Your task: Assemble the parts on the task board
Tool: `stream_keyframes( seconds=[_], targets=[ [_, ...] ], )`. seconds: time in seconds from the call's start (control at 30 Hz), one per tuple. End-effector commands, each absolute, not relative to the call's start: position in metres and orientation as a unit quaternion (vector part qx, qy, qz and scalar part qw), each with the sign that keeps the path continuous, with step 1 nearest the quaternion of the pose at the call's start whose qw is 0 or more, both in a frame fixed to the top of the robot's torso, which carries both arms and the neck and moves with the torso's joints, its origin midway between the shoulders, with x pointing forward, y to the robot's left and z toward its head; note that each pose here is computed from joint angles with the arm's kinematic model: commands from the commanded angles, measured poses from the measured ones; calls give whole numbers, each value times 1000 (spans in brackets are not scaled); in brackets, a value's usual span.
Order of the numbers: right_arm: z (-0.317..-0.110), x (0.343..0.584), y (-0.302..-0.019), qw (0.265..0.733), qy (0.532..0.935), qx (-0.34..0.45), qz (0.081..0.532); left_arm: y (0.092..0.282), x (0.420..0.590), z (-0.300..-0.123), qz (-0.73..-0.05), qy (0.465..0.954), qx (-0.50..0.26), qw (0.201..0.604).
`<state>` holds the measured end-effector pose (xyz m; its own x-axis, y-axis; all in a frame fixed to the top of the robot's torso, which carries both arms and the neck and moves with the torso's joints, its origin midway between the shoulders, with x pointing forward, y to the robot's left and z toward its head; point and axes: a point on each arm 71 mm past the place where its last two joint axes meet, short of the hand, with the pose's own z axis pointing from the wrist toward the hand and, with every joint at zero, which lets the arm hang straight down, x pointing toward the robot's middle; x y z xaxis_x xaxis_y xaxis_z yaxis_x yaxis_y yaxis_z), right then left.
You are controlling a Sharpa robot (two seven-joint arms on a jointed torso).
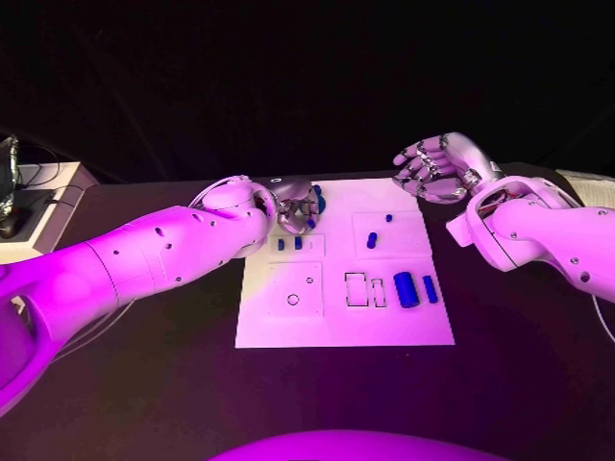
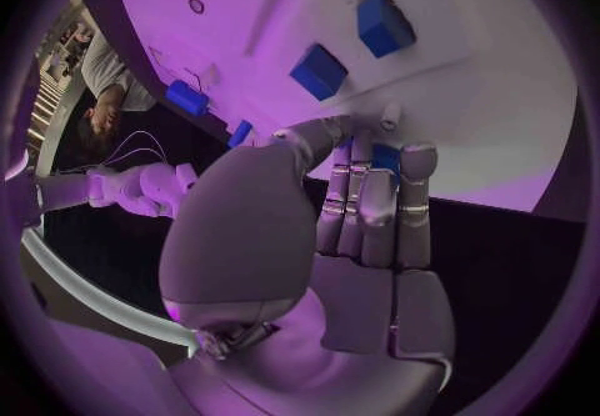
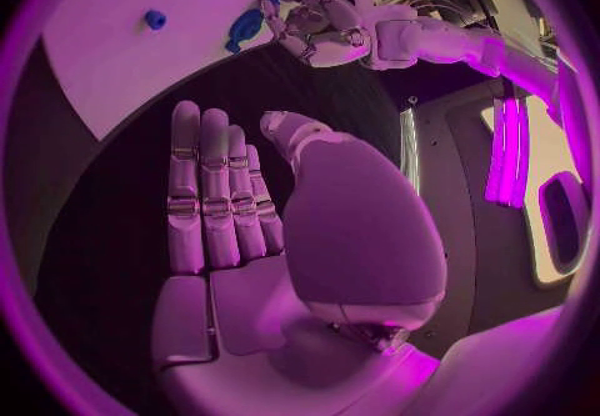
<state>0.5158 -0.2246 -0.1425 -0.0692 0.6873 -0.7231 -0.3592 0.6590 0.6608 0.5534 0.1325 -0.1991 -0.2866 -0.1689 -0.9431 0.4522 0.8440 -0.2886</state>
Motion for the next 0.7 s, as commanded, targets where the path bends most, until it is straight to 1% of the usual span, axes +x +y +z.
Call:
stream_keyframes(
  seconds=[0.03, 0.17, 0.33, 0.5, 0.7],
  targets=[
    [-143, 515, -224, 668, 618, 127, 396, 132, 552, -193, -293, 740, 76, 601],
    [-143, 516, -225, 668, 618, 127, 395, 137, 552, -186, -307, 737, 55, 600],
    [-144, 516, -226, 667, 619, 128, 393, 151, 552, -178, -312, 743, 33, 591],
    [-144, 516, -227, 667, 620, 129, 392, 165, 551, -176, -307, 755, 24, 579],
    [-146, 516, -228, 666, 622, 129, 392, 171, 551, -181, -297, 766, 24, 570]
  ],
)
